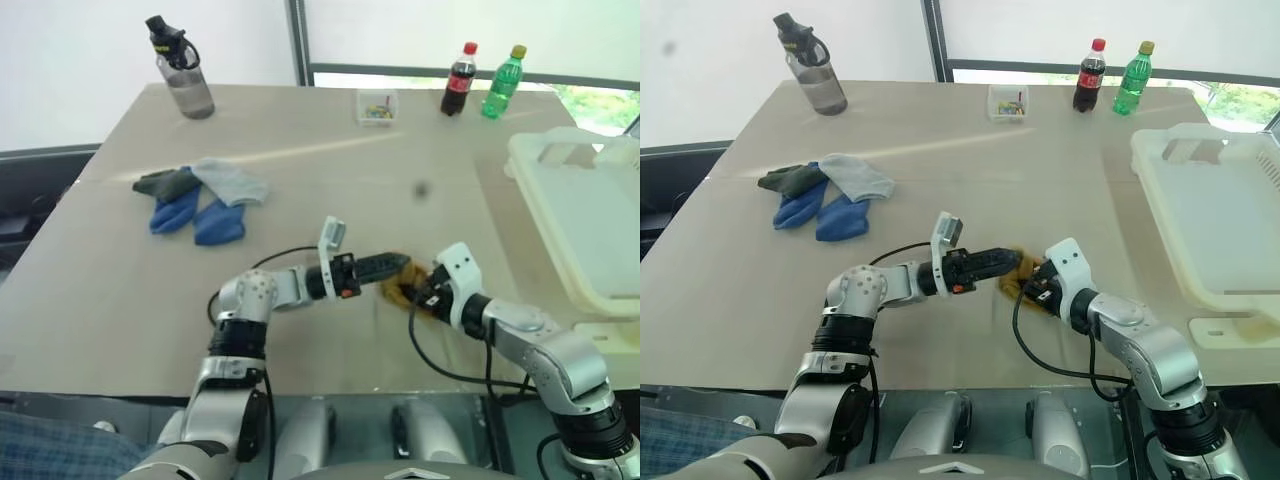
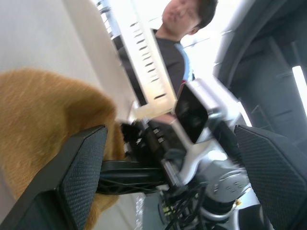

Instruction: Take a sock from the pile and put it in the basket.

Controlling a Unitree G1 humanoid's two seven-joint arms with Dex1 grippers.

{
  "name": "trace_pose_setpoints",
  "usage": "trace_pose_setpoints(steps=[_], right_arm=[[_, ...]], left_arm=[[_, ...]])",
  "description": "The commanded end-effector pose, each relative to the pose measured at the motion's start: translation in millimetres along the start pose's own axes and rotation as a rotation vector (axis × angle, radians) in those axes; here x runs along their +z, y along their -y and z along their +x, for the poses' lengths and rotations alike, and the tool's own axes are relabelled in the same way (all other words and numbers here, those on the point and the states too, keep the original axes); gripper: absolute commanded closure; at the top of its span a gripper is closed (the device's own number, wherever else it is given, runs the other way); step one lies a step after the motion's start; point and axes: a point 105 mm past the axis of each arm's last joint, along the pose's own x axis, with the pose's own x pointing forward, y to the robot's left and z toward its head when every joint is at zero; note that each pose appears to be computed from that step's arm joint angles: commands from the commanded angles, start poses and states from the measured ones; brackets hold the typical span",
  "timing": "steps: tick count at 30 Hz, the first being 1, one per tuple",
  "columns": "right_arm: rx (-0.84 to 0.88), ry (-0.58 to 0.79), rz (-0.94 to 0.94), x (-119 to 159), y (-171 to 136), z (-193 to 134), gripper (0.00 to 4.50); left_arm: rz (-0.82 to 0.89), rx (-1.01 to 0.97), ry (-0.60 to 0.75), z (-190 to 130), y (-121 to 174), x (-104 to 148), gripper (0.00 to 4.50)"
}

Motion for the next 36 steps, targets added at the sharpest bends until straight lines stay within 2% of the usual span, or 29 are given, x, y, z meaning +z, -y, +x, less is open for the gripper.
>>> trace_pose_setpoints(steps=[1, 2, 5, 9, 12, 18, 23, 25, 28, 32, 36], right_arm=[[-0.044, -0.170, 0.073, -45, 10, 0, 4.26], [-0.043, -0.170, 0.070, -45, 10, -1, 4.48], [-0.044, -0.171, 0.065, -45, 10, -1, 4.48], [-0.044, -0.159, 0.063, -42, 11, 0, 4.48], [-0.028, -0.097, 0.080, -28, 9, 2, 4.48], [-0.024, 0.119, 0.060, 29, 17, -8, 4.48], [-0.020, 0.482, 0.046, 111, 26, -32, 4.48], [-0.082, 0.619, 0.090, 134, 44, -46, 4.48], [-0.187, 0.716, 0.119, 150, 69, -62, 4.48], [-0.386, 0.752, 0.080, 161, 111, -88, 4.48], [-0.626, 0.674, 0.059, 156, 166, -119, 4.48]], left_arm=[[0.076, 0.004, 0.103, -16, 12, 28, 0.00], [0.084, 0.036, 0.129, -23, 10, 34, 0.00], [0.077, 0.049, 0.169, -35, 16, 44, 0.00], [0.054, 0.049, 0.165, -43, 22, 40, 0.00], [0.036, 0.088, 0.196, -51, 16, 40, 0.00], [0.046, 0.082, 0.238, -64, 23, 40, 0.00], [0.070, 0.071, 0.250, -67, 29, 34, 0.00], [0.073, 0.053, 0.257, -64, 32, 33, 0.00], [0.073, 0.052, 0.257, -62, 33, 30, 0.00], [0.070, 0.063, 0.257, -61, 31, 27, 0.00], [0.069, 0.063, 0.255, -60, 32, 26, 0.00]])
